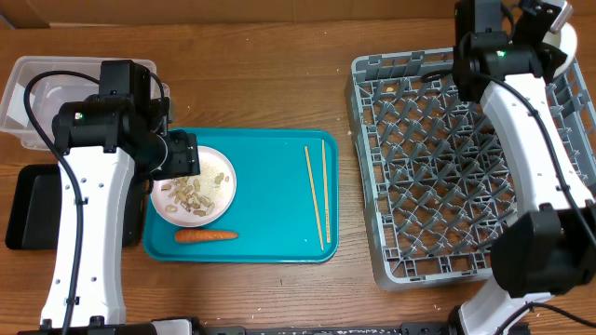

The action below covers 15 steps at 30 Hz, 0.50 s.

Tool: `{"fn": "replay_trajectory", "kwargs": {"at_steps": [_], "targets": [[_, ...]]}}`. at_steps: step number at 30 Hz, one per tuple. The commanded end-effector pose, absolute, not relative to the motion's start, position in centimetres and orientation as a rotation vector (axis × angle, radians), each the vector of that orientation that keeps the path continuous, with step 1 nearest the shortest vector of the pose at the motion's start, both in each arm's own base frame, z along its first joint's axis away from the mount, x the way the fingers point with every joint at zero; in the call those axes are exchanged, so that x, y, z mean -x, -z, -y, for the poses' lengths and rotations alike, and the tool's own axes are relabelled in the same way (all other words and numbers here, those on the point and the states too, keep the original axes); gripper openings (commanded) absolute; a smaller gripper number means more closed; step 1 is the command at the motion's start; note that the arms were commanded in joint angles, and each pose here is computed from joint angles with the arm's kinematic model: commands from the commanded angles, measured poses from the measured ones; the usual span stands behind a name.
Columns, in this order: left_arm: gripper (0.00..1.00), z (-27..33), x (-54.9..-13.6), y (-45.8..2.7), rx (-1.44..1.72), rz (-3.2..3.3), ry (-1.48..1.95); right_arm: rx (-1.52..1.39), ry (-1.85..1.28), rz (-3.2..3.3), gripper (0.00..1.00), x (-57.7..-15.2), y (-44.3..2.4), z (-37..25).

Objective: Sort waste into correct bins and load items into the dishwasher
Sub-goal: 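Lift the white bowl and carry it toward the dish rack, then set the white bowl in the rack's back middle and open the right gripper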

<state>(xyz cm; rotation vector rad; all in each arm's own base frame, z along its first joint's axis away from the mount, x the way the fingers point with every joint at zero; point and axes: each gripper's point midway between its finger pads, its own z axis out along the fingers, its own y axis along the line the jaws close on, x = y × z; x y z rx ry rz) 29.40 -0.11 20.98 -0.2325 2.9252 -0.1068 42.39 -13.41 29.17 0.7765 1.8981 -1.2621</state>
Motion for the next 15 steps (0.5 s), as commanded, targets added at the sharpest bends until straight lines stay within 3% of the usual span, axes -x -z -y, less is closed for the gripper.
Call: {"fn": "replay_trajectory", "kwargs": {"at_steps": [1, 15], "targets": [[0.74, -0.1, -29.6, -21.3, 0.253, -2.910, 0.095, -0.756, 1.395, -1.891, 0.04, -42.8, -26.5, 14.1], [0.74, 0.2, -29.8, -21.4, 0.265, -2.901, 0.120, -0.619, 1.436, -2.052, 0.04, -44.4, -18.5, 10.8]]}}
